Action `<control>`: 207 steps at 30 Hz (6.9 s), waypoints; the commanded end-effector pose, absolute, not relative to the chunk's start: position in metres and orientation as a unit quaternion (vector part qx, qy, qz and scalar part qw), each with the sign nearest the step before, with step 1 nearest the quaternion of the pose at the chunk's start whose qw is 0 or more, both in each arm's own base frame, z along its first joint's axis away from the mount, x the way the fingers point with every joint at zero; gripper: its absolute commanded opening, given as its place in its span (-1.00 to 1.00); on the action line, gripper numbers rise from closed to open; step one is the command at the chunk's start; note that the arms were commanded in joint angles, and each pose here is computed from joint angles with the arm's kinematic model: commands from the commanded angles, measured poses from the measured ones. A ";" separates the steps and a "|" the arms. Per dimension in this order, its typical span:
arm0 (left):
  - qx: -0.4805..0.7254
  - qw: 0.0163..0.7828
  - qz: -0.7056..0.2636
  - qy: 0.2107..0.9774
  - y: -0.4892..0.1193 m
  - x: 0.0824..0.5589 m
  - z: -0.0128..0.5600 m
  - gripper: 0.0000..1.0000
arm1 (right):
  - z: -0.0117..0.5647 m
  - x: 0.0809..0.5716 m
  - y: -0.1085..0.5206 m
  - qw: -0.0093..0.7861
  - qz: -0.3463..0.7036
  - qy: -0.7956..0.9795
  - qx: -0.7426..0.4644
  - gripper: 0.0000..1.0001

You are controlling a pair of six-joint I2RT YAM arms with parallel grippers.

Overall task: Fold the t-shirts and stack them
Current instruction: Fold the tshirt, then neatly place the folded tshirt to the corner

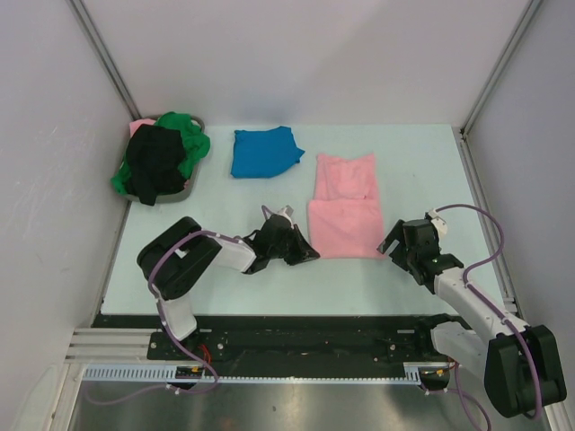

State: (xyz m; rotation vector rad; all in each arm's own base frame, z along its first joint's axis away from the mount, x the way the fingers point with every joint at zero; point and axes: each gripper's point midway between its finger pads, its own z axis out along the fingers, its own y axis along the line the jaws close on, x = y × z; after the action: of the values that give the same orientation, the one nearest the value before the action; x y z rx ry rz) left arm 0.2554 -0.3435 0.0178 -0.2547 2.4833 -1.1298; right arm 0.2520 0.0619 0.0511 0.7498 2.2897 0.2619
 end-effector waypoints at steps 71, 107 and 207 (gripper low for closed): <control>-0.089 0.333 -0.416 0.842 -0.291 0.257 0.155 -1.00 | 0.188 0.360 0.164 0.462 0.231 0.824 0.234 -1.00; -0.247 0.311 -0.306 0.865 -0.206 0.457 0.059 0.99 | 0.110 0.550 0.200 0.418 0.262 0.833 0.251 0.82; -0.231 0.287 -0.309 0.877 -0.155 0.294 0.058 0.99 | 0.007 0.342 0.249 0.439 -0.181 0.650 -0.593 -0.23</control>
State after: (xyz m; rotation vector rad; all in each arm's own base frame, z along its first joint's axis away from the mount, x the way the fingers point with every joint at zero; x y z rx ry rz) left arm 0.2690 -0.1439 0.0412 -0.6207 2.4023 -0.7430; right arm 0.3483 0.2443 0.0354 -1.3986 1.5553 -0.5327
